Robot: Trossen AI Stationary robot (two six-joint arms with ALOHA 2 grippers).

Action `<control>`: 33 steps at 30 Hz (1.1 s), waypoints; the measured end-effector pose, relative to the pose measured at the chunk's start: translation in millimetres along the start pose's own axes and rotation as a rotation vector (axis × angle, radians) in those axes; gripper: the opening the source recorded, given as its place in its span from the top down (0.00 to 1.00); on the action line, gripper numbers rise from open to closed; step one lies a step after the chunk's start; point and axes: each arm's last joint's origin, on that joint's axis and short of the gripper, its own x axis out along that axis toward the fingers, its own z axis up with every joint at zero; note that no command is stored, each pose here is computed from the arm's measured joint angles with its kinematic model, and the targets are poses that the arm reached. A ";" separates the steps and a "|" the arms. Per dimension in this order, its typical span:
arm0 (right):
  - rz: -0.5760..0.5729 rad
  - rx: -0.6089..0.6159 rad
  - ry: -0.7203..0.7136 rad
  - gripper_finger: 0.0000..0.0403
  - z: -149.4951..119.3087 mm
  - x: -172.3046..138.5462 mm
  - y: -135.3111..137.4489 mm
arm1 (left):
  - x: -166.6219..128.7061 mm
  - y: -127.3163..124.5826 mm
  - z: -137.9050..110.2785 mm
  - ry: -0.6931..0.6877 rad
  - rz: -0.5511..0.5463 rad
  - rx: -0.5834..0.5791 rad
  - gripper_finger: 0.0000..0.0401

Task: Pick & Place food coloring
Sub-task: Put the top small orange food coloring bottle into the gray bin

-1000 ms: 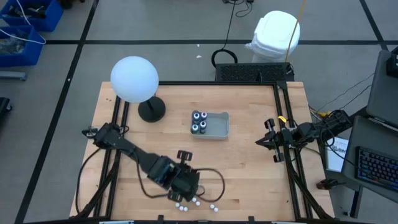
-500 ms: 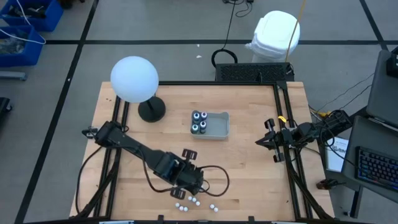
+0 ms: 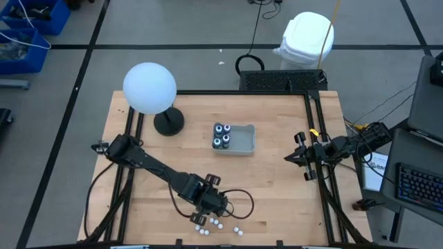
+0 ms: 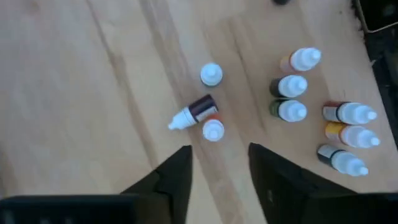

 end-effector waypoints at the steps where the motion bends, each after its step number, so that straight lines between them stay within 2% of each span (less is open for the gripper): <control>1: 0.000 0.000 0.000 1.00 -0.1 0.0 0.0 | 3.3 1.5 -1.5 0.007 -0.028 -0.007 0.56; 4: 0.000 -0.001 0.000 1.00 -0.1 0.0 0.0 | 9.1 4.2 -1.8 -0.005 -0.113 -0.013 0.48; 7: 0.000 -0.005 0.000 1.00 0.0 0.0 0.0 | 11.8 4.9 -0.2 -0.034 -0.118 -0.010 0.45; 17: 0.000 -0.016 0.000 1.00 0.0 0.0 0.0 | 25.7 4.4 2.7 -0.041 -0.101 0.029 0.52; 22: -0.001 -0.017 -0.001 1.00 0.0 0.3 0.0 | 32.8 7.6 1.6 -0.021 -0.053 0.027 0.50; 33: -0.001 -0.019 -0.003 1.00 0.4 0.3 0.0 | 40.5 9.6 -5.3 0.005 -0.047 -0.008 0.48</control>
